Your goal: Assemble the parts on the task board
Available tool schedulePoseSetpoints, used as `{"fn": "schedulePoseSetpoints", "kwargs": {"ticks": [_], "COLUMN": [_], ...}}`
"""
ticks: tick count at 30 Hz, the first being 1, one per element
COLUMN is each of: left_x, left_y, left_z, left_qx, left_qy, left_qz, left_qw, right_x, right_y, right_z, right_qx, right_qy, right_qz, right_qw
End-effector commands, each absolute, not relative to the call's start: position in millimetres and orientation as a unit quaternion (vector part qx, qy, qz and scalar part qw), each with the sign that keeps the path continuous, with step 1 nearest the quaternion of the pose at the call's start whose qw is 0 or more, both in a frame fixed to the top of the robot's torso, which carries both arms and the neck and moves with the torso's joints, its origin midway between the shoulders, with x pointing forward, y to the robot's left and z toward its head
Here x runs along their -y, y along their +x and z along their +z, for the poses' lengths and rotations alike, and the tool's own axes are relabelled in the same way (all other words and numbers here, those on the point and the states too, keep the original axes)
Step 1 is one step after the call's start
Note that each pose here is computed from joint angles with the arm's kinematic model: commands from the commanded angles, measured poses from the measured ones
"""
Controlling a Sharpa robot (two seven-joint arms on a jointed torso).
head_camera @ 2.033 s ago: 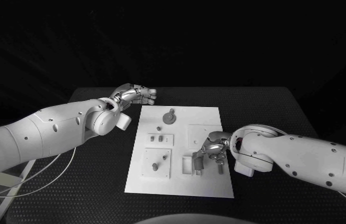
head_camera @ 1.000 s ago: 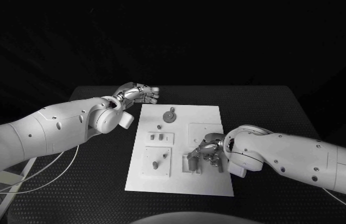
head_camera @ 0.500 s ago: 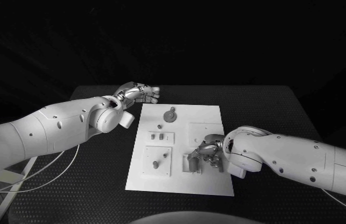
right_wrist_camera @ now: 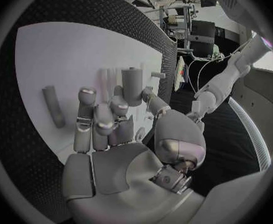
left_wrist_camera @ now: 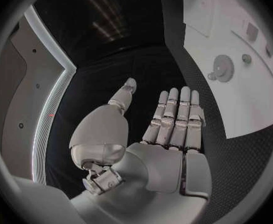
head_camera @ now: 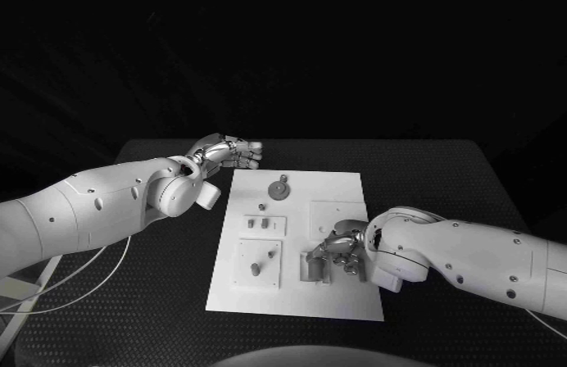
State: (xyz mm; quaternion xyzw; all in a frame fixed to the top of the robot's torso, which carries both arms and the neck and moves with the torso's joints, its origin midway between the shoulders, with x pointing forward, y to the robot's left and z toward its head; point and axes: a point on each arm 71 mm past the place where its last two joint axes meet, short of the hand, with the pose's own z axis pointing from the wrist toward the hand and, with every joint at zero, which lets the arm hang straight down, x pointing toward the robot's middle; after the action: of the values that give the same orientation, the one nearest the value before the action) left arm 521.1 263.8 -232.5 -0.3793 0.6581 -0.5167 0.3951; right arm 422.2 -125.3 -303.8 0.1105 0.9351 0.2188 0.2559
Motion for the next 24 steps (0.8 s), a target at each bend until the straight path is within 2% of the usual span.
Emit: {"fn": "schedulePoseSetpoints", "kwargs": {"ticks": [1,24], "left_x": [-261.5,-261.8], "left_y": [520.9,520.8], "left_z": [-231.5,-231.7], "left_qx": [-0.657,-0.659], "left_qy": [-0.377,-0.378], "left_qz": [-0.524,-0.523], "left_qw": [0.389,0.387], "right_x": [123.1,122.2], "right_y": [420.5,421.0], "right_z": [-306.6,-309.7], "right_qx": [-0.937,-0.938], "right_qy": [0.104,0.102], "right_qz": [0.218,0.215], "right_qw": [0.253,0.25]}}
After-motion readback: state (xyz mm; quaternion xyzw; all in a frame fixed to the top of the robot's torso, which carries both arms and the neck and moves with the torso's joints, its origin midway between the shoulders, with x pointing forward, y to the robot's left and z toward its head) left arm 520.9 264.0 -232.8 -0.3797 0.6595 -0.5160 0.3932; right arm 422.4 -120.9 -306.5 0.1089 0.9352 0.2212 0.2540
